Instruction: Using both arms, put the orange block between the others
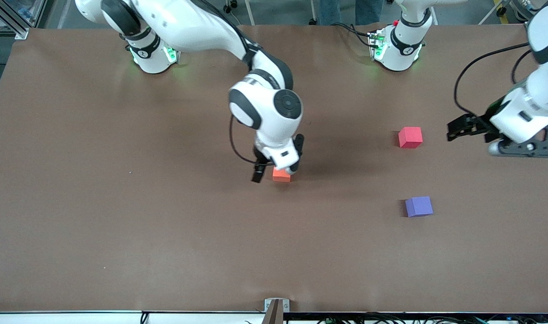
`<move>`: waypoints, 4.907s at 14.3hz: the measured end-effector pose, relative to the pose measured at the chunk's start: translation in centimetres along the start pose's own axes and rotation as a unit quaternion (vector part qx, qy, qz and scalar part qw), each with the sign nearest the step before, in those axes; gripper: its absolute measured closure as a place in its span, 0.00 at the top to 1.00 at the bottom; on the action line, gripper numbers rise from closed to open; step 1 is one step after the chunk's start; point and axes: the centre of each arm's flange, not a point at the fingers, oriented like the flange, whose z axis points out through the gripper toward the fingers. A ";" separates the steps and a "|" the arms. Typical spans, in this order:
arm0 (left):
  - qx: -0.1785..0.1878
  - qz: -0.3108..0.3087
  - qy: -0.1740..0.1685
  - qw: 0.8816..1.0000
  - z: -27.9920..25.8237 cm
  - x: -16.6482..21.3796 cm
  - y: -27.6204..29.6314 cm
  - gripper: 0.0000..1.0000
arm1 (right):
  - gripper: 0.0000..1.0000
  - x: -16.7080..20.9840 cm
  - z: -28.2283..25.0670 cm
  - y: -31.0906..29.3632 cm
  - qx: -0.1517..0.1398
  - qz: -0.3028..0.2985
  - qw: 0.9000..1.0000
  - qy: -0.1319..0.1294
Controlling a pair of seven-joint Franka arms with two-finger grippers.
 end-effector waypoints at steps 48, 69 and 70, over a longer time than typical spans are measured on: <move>0.038 -0.120 0.120 0.985 27.4 2.3 34.3 0.60 | 1.00 -54.3 -11.3 22.7 0.096 0.584 0.803 0.065; 0.070 -0.056 0.021 0.996 30.5 -1.2 0.0 0.60 | 1.00 -53.3 -13.0 22.5 0.090 0.575 0.810 0.076; 0.074 -0.050 0.029 0.996 31.2 -1.6 -1.1 0.60 | 1.00 -53.4 -13.0 22.5 0.091 0.575 0.809 0.075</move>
